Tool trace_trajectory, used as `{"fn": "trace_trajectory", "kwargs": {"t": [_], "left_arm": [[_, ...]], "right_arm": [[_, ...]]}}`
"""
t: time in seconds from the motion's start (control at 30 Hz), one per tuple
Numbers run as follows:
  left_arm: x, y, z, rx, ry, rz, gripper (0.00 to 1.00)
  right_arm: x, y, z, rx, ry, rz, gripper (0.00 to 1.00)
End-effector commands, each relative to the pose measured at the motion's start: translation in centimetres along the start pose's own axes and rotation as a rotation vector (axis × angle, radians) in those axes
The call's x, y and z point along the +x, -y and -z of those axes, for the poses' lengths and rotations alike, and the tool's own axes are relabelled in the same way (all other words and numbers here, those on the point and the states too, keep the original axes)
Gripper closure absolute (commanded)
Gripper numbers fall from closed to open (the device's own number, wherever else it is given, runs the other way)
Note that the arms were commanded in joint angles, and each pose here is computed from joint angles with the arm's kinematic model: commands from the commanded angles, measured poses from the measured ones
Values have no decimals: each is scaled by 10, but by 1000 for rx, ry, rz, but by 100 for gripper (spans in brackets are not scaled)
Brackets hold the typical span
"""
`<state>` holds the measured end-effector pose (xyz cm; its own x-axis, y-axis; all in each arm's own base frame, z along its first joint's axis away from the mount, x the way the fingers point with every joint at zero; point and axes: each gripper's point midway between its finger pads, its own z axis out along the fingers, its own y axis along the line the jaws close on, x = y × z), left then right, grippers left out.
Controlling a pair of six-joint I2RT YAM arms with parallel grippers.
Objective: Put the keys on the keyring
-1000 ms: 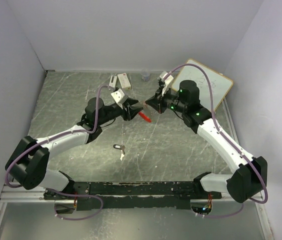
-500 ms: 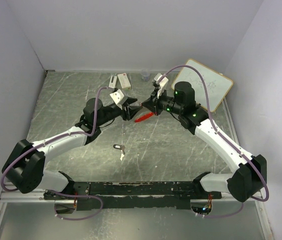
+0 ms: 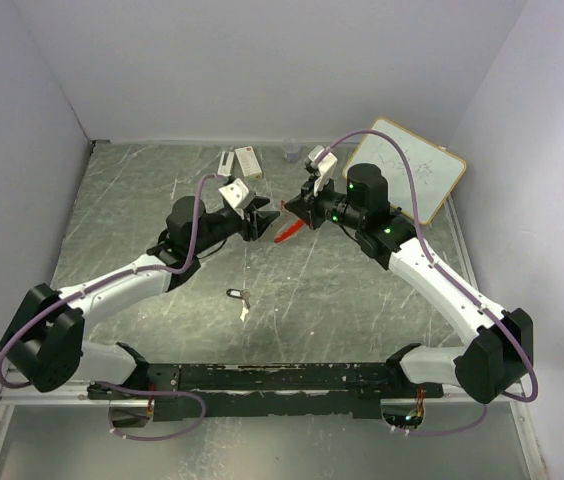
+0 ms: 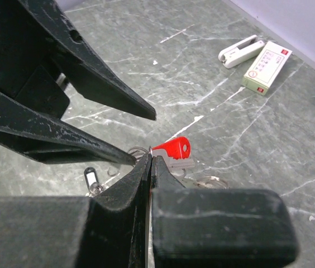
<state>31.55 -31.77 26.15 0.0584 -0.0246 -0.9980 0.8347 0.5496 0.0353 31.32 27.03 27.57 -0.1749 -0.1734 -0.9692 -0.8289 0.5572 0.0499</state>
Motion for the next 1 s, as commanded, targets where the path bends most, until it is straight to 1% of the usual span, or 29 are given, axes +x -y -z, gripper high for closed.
{"fn": "trace_trajectory", "kwargs": {"t": [0.0,0.1,0.2,0.6,0.97], "left_arm": [[-6,-17,14,-123,-18,-29,48],[-11,-21,21,-152,-2,-44,48],[-15,-18,22,-140,2,-47,49],[-10,19,8,101,9,-74,46],[-17,28,-5,170,56,-84,44]], "right_arm": [[-17,6,4,51,52,16,100],[-16,8,4,62,51,13,100],[-17,8,5,69,56,11,100],[-23,6,11,71,67,4,100],[-24,2,10,50,70,-3,100]]}}
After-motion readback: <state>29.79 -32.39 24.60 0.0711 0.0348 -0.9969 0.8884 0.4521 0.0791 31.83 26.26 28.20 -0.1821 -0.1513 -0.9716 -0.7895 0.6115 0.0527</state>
